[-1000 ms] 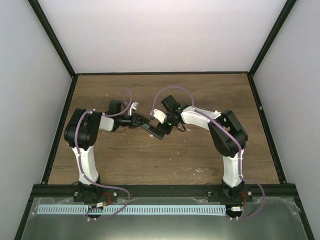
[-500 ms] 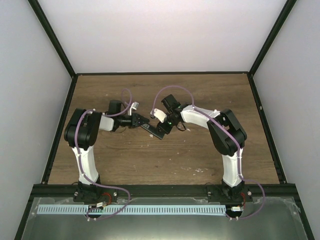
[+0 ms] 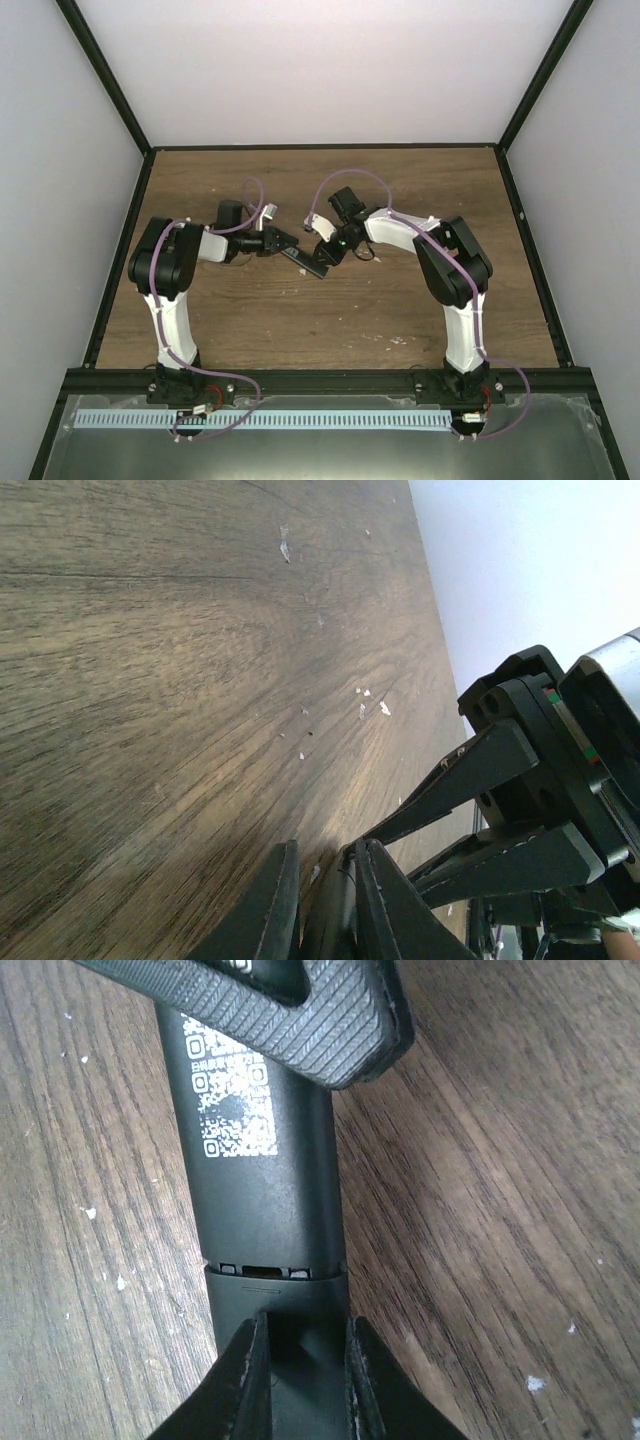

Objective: Load the batteries into the remote control

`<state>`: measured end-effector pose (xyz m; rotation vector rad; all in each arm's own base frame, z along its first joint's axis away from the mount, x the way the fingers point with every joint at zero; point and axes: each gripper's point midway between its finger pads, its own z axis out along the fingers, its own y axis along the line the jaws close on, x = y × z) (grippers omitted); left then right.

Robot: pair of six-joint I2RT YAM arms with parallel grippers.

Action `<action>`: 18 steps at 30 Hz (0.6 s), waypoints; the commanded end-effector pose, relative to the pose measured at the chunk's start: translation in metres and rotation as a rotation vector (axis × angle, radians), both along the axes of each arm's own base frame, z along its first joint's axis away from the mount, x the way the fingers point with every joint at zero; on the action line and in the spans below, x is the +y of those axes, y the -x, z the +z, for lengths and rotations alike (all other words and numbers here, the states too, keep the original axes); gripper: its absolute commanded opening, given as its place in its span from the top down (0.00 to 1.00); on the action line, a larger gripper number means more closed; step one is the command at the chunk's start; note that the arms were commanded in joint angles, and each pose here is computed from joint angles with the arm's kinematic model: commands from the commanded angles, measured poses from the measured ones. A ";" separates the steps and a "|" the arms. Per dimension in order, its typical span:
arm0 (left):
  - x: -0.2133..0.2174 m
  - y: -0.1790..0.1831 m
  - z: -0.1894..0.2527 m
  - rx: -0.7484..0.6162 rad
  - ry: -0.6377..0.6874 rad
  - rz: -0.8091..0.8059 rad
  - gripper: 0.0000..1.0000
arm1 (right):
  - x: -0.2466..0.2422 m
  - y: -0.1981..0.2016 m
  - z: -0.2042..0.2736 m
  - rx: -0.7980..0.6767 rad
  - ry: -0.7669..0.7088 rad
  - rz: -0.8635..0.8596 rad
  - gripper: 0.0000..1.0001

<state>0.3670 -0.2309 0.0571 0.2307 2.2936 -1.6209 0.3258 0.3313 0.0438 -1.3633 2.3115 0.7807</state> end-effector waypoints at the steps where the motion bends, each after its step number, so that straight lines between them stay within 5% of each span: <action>1: -0.016 0.017 -0.006 -0.035 0.012 -0.077 1.00 | 0.009 -0.015 -0.020 -0.045 -0.009 -0.008 0.87; 18: -0.021 0.019 -0.002 -0.037 0.039 -0.101 1.00 | 0.022 -0.027 -0.015 -0.074 -0.061 -0.004 0.90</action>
